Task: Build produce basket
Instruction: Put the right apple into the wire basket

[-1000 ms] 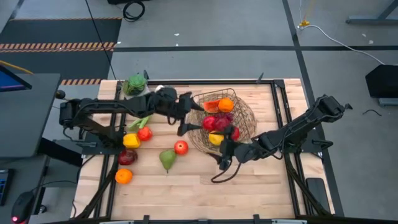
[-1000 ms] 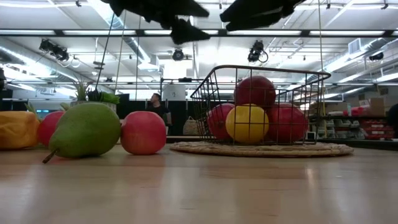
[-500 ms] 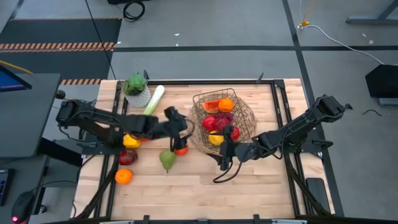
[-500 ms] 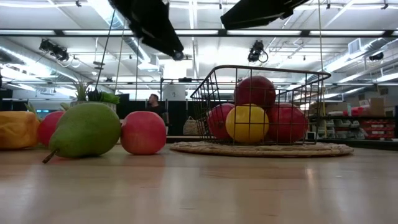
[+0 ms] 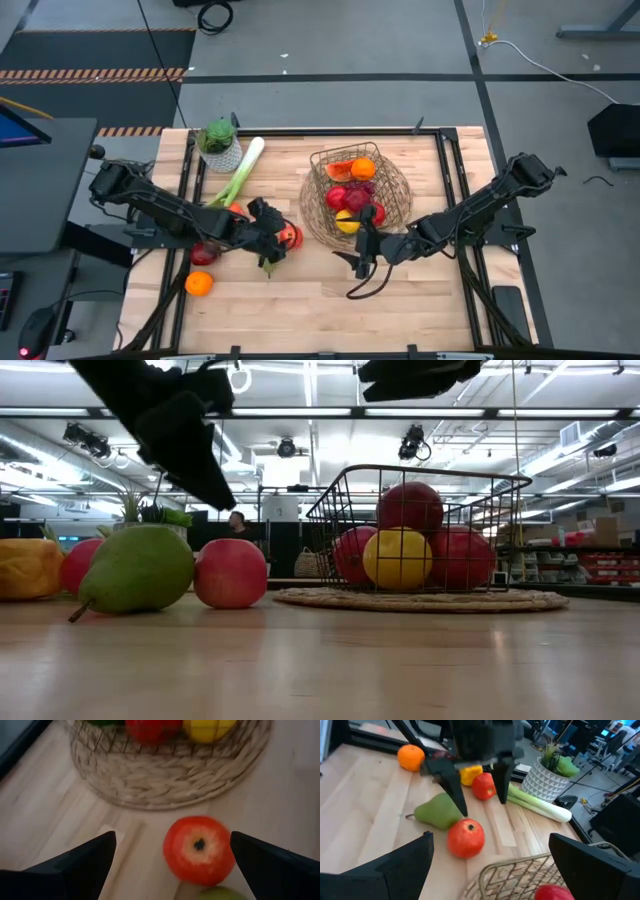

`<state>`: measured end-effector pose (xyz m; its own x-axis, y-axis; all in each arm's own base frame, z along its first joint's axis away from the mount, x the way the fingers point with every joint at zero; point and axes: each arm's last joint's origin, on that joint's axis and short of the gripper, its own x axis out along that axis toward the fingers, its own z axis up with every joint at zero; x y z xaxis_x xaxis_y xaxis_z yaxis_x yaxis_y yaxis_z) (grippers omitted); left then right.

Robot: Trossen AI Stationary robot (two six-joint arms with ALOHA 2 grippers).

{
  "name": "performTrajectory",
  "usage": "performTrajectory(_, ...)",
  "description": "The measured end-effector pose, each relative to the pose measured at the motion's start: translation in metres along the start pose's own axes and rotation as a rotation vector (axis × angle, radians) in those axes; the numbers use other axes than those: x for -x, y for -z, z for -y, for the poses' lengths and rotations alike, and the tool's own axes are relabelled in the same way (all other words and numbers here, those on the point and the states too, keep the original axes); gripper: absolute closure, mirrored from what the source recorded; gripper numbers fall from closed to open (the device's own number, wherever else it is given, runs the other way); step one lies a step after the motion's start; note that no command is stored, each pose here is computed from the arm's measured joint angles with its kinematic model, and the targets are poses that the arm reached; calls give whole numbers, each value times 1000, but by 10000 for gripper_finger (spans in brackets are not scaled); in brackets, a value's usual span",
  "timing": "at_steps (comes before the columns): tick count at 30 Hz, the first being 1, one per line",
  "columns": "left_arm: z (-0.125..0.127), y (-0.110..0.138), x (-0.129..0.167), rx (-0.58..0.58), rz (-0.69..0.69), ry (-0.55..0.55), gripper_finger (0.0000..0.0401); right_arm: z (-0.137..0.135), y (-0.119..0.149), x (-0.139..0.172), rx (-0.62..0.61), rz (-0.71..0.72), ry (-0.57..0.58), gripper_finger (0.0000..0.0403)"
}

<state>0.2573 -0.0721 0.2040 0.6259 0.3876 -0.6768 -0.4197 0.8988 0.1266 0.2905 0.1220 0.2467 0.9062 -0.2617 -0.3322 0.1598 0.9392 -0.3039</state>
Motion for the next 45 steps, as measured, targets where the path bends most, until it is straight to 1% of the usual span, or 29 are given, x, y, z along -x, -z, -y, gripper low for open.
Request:
performTrajectory(4,0,5,-5,36,29,17,1,-4,-2,3,-34,19,-13,4)
performTrajectory(8,2,16,-12,45,42,89,1,-7,-2,5,-56,21,-24,4)
performTrajectory(11,1,25,-17,61,51,123,1,-9,-2,7,-64,21,-31,4)
performTrajectory(17,-1,36,-24,91,131,165,1,-9,-2,7,-62,20,-33,4)
performTrajectory(24,-12,46,-34,91,140,139,1,-9,-2,7,-58,19,-33,4)
performTrajectory(29,-10,49,-40,95,186,159,1,-9,-1,7,-55,15,-33,4)
performTrajectory(32,-8,52,-46,91,178,154,1,-9,-1,7,-53,12,-33,4)
performTrajectory(40,-5,62,-69,146,148,120,1,-9,0,7,-51,7,-33,4)
performTrajectory(42,-6,64,-73,123,133,114,1,-9,0,7,-51,6,-33,4)
performTrajectory(45,-4,56,-72,103,172,126,1,-9,0,7,-51,6,-33,4)
